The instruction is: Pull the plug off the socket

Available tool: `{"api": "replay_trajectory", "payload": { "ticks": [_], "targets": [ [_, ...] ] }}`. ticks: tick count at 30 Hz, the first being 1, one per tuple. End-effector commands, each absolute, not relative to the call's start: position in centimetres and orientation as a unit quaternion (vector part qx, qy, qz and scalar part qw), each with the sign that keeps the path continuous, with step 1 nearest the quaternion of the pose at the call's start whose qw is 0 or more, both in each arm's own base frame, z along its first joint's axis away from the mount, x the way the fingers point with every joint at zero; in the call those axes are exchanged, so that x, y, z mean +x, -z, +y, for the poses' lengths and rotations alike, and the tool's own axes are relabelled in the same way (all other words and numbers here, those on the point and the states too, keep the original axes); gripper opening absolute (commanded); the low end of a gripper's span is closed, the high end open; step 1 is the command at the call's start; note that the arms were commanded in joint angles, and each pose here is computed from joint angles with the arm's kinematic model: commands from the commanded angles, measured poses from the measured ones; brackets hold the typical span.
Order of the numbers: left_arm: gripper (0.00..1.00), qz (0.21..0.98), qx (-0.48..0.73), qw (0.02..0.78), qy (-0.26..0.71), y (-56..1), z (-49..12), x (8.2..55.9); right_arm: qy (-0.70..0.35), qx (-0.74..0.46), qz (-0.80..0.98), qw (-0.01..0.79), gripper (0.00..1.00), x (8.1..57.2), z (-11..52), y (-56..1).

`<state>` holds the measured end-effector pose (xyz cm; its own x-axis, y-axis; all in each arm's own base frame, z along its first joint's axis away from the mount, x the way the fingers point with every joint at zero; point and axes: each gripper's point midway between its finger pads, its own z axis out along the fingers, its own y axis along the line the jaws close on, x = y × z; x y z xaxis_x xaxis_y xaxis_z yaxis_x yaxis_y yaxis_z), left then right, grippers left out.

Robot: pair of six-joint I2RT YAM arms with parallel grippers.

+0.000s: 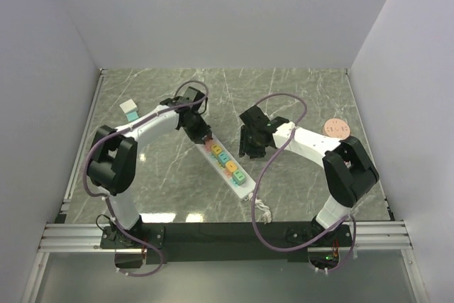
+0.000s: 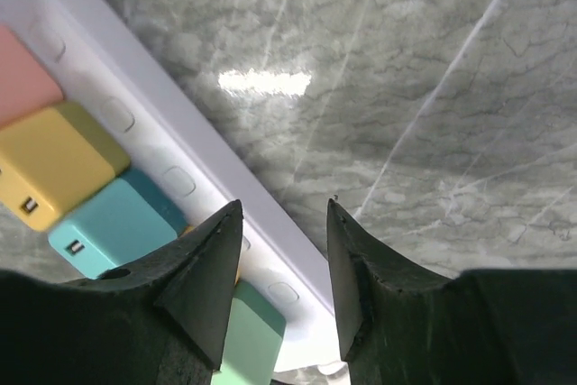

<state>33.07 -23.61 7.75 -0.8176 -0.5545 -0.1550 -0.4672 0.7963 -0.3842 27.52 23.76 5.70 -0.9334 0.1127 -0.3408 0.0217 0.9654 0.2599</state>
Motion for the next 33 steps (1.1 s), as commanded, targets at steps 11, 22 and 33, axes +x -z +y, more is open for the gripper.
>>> {"api": "replay_trajectory", "payload": {
  "ticks": [11,22,33],
  "targets": [
    [0.01,0.963,-0.118,0.102,0.220,-6.8,-30.2,38.5,-0.124,0.026,0.963,0.240,0.57,28.2,22.4,-10.2],
    [0.01,0.966,-0.050,0.070,0.246,-6.1,-32.2,38.8,-0.176,-0.077,0.945,0.267,0.63,28.8,24.5,-12.6],
    [0.14,0.976,-0.026,0.074,0.202,-6.3,-31.7,39.1,-0.116,-0.067,0.959,0.251,0.61,32.5,25.4,-10.1]
  ]
}}
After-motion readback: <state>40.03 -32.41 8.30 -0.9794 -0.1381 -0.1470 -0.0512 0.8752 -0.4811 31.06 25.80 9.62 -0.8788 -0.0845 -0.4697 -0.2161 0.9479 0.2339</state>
